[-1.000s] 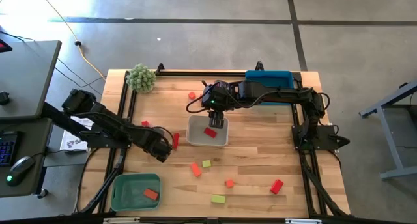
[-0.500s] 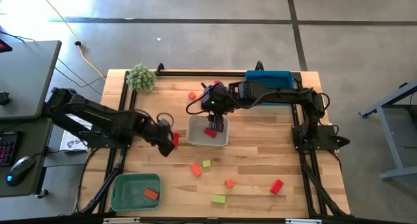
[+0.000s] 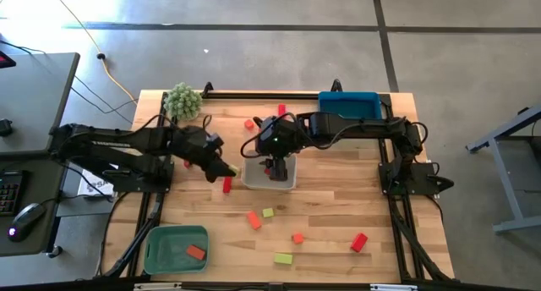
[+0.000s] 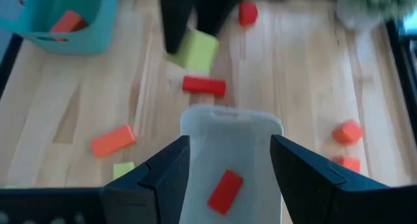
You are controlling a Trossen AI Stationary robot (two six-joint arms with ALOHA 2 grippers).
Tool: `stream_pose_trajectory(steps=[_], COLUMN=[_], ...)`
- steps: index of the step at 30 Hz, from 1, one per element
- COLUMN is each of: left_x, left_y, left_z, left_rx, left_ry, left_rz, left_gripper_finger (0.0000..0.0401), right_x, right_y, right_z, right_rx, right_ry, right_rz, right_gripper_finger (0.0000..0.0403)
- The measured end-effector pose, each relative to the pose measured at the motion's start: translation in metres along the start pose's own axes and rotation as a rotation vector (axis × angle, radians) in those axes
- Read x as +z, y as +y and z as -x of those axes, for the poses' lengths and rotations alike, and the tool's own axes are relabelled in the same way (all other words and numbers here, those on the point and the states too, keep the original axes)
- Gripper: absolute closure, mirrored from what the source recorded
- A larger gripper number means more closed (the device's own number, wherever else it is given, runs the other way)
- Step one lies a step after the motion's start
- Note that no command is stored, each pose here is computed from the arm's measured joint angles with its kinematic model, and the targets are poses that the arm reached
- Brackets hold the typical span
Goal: Sort & place blocks by color
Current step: Put the green wooden block into the blue bin
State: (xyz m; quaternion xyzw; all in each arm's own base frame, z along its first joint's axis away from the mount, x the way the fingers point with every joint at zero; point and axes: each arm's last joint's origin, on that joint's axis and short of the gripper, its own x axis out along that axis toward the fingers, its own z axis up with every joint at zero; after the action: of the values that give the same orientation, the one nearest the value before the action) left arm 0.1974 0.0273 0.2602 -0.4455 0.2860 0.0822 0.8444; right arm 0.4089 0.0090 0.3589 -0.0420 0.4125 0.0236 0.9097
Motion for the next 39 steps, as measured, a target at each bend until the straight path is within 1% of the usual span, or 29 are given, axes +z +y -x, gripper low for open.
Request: stream_pose_trajectory(steps=[8, 14, 17, 19, 23, 28, 33, 36, 39], left_x=[0.023, 0.037, 0.042, 0.045, 0.050, 0.055, 0.057, 0.058, 0.058], left_y=[-0.001, -0.004, -0.006, -0.008, -0.009, -0.010, -0.011, -0.011, -0.011], left_z=[0.007, 0.013, 0.016, 0.019, 0.022, 0.025, 0.027, 0.027, 0.027], left_rx=[-0.171, -0.262, -0.311, -0.341, -0.371, -0.397, -0.414, -0.411, -0.408], left_ry=[-0.079, -0.176, -0.204, -0.220, -0.261, -0.303, -0.329, -0.335, -0.337], left_rz=[-0.024, -0.040, -0.042, -0.050, -0.044, -0.046, -0.051, -0.050, -0.049], left_gripper_finger=[0.0291, 0.0291, 0.0291, 0.0291, 0.0291, 0.0291, 0.0290, 0.0290, 0.0289], right_x=[0.013, 0.016, 0.019, 0.021, 0.025, 0.028, 0.031, 0.031, 0.031], right_y=[0.016, 0.023, 0.025, 0.025, 0.026, 0.025, 0.023, 0.022, 0.021], right_z=[0.001, 0.002, 0.003, 0.004, 0.005, 0.006, 0.007, 0.007, 0.007], right_rx=[-0.020, -0.144, -0.212, -0.237, -0.257, -0.273, -0.313, -0.319, -0.319], right_ry=[-0.122, -0.134, -0.155, -0.173, -0.207, -0.242, -0.271, -0.271, -0.272], right_rz=[0.106, 0.177, 0.198, 0.211, 0.232, 0.227, 0.213, 0.206, 0.194], right_gripper_finger=[0.0201, 0.0201, 0.0202, 0.0202, 0.0201, 0.0201, 0.0204, 0.0222, 0.0256])
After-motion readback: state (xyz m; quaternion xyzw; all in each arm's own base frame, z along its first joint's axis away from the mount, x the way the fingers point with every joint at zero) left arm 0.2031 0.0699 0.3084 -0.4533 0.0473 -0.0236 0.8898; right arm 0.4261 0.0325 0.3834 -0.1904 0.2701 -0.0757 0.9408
